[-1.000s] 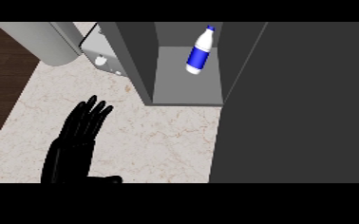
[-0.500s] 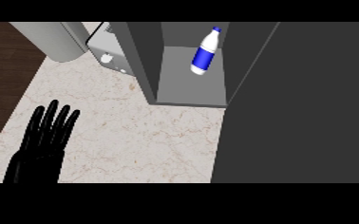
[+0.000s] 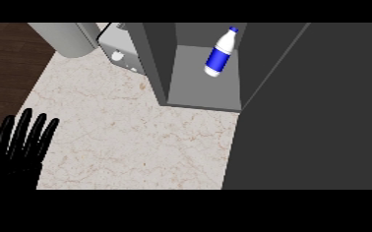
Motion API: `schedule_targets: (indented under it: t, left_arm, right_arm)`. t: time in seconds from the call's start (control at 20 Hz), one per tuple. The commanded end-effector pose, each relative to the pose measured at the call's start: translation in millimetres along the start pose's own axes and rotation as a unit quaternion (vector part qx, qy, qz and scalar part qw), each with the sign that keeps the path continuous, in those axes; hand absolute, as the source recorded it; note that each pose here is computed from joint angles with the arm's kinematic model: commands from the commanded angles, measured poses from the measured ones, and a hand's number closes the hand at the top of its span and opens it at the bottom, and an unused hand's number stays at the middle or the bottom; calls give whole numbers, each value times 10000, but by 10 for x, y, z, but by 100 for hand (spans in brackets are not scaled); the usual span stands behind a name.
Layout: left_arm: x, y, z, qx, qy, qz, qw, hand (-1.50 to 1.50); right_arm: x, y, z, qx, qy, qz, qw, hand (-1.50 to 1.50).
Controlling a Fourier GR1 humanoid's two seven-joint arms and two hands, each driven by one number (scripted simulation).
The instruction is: Pick up the bottled water, place it into the cabinet and close the cabinet
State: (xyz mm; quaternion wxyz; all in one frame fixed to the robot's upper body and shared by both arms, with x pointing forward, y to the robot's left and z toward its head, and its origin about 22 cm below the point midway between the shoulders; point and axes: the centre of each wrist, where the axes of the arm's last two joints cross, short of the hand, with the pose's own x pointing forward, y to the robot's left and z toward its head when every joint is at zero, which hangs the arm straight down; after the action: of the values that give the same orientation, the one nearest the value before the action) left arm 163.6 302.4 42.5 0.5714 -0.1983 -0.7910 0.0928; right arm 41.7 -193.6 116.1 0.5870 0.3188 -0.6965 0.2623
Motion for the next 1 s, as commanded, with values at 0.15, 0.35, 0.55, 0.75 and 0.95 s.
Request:
schedule_targets:
  t: [0.15,0.35,0.55,0.75,0.95]
  left_arm:
    - [146,103,18,-245,15,-2,9997,-150]
    - [180,147,22,-352,49,51,9994,-150]
    - [254,178,-10,-521,74,46,9986,-150]
    - [277,187,-7,-609,114,38,9981,-150]
    - [306,216,-69,-676,118,-42,9976,-150]
  right_arm:
    - [222,187,-220,923,-457,-277,9943,150]
    - [148,148,-266,1001,-373,-251,9940,150]
    - [146,52,-282,1232,-205,138,9921,150]
    - [100,-25,-315,1411,2,467,9889,150]
    - [190,-134,-339,1914,12,1098,9754,-150]
